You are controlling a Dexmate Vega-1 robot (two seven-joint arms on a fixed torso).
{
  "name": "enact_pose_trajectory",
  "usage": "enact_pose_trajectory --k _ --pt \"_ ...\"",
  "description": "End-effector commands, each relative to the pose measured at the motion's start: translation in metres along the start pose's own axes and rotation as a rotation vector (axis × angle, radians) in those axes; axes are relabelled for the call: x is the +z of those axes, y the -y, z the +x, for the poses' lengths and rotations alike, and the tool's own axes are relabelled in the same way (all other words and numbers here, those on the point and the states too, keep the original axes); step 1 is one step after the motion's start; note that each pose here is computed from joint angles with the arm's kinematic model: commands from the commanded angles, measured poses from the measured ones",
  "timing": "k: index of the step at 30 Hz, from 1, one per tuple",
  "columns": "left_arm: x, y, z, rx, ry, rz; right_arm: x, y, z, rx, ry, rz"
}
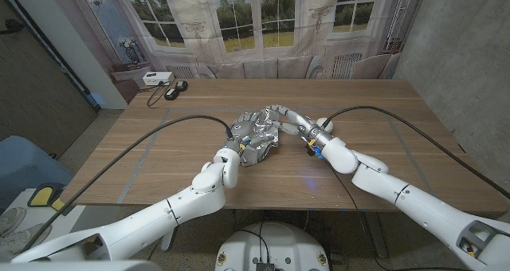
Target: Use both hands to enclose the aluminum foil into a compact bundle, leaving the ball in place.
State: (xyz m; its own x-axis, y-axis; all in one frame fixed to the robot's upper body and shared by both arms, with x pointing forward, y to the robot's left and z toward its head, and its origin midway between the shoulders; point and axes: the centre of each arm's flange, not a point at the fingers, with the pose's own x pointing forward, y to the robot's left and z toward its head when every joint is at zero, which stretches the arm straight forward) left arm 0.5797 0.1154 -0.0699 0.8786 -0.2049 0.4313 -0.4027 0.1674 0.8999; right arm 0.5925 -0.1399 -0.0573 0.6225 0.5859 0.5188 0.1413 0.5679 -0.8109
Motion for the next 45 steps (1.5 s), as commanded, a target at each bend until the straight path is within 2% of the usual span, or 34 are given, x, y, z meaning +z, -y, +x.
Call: enact_pose_trajectory --k 1,9,12,18,21,24,27,35,42,45 --pt "0.018 -0.003 0.025 -0.104 0.040 0.181 0.006 0.011 -0.009 -0.138 0.071 0.002" --pt "0.031 0.005 0.038 -0.253 -0.008 0.376 0.005 0.013 -0.010 -0.156 0.074 -0.009" --pt "0.033 0.007 0.041 -0.276 -0.028 0.423 0.003 0.013 -0.008 -0.154 0.070 -0.013" --pt "0.036 0.009 0.043 -0.272 -0.057 0.482 0.001 0.015 -0.006 -0.150 0.063 -0.025" --pt "0.036 0.010 0.043 -0.226 -0.050 0.488 0.000 0.015 -0.006 -0.148 0.058 -0.039" --pt "0.037 0.010 0.039 -0.122 -0.033 0.477 -0.001 0.017 -0.005 -0.149 0.054 -0.042" --pt "0.037 0.010 0.038 -0.069 -0.026 0.454 -0.001 0.017 -0.005 -0.149 0.053 -0.049" --pt "0.038 0.010 0.039 -0.011 0.004 0.415 -0.003 0.020 -0.008 -0.167 0.048 -0.054" --pt "0.039 0.007 0.033 0.131 0.054 0.369 -0.004 0.021 -0.010 -0.180 0.048 -0.065" --pt "0.040 0.006 0.032 0.144 0.066 0.365 -0.004 0.021 -0.011 -0.179 0.048 -0.068"
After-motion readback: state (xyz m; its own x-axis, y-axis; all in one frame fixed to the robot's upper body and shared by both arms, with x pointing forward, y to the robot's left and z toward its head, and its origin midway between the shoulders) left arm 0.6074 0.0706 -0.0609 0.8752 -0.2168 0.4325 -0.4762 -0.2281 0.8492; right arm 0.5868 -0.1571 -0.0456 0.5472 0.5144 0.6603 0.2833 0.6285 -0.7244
